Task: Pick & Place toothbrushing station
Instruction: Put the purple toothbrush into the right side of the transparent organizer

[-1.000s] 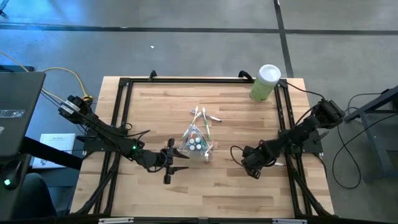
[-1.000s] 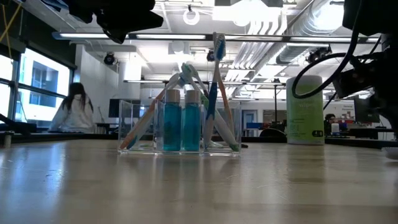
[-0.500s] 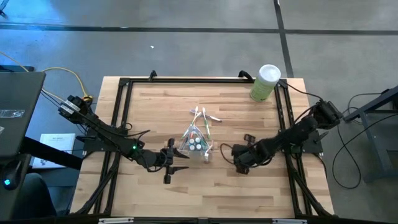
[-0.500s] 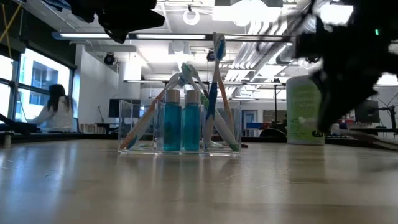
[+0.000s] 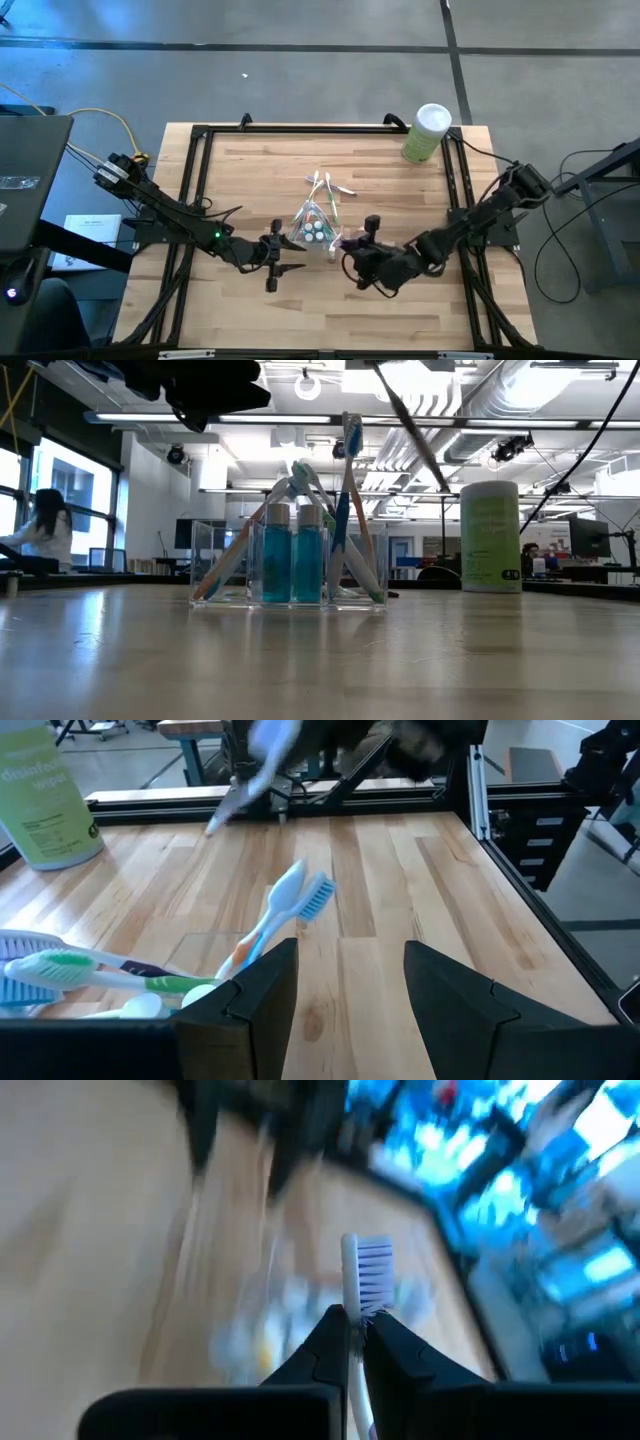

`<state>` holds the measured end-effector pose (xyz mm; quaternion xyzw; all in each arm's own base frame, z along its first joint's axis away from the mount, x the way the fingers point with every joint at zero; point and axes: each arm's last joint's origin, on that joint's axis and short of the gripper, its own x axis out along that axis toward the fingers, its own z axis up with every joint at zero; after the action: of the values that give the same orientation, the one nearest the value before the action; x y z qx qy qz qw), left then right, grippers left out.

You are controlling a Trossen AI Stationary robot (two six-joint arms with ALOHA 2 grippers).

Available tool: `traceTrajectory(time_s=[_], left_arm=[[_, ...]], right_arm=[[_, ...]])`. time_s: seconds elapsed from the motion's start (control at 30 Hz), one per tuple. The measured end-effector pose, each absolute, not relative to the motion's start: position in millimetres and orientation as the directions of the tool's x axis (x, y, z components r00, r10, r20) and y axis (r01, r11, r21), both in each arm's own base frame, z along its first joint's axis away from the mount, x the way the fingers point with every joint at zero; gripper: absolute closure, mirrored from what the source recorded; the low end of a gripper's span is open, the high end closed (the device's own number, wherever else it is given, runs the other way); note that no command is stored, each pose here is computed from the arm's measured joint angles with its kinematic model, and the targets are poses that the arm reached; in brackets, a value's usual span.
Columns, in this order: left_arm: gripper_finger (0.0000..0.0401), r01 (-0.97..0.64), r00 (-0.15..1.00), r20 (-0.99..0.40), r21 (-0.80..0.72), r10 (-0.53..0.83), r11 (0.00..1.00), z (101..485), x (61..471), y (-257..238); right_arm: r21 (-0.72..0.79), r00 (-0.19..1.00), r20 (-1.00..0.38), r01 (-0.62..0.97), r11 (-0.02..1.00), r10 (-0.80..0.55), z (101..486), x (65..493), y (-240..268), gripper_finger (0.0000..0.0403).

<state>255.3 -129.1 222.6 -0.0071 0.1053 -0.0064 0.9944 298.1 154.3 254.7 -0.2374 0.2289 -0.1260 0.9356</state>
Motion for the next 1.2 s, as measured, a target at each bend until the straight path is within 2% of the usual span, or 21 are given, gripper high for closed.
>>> traceTrajectory(time_s=[0.2, 0.43, 0.53, 0.83, 1.2], left_arm=[[0.0222, 0.014, 0.977, -0.212, -0.015, -0.017, 1.000, 222, 255, -129], [0.0222, 0.014, 0.977, -0.213, -0.015, -0.017, 1.000, 222, 255, -129], [0.0222, 0.014, 0.977, -0.213, -0.015, -0.017, 1.000, 222, 255, -129], [0.0222, 0.014, 0.977, -0.213, -0.015, -0.017, 1.000, 222, 255, -129], [0.0222, 0.014, 0.977, -0.213, -0.015, -0.017, 1.000, 222, 255, -129]], right_arm=[[-0.410, 0.966, -0.223, 0.032, 0.911, -0.134, 255, 310, 146, 0.0395], [-0.332, 0.999, 0.033, 0.033, 0.943, -0.023, 235, 301, 122, 0.0393], [-0.262, 0.995, 0.098, 0.010, 0.965, 0.016, 224, 292, 110, 0.0393], [-0.084, 0.992, 0.128, 0.032, 0.996, -0.021, 195, 270, 85, 0.0393], [-0.070, 0.995, 0.062, 0.080, 0.994, -0.076, 176, 275, 77, 0.0392]])
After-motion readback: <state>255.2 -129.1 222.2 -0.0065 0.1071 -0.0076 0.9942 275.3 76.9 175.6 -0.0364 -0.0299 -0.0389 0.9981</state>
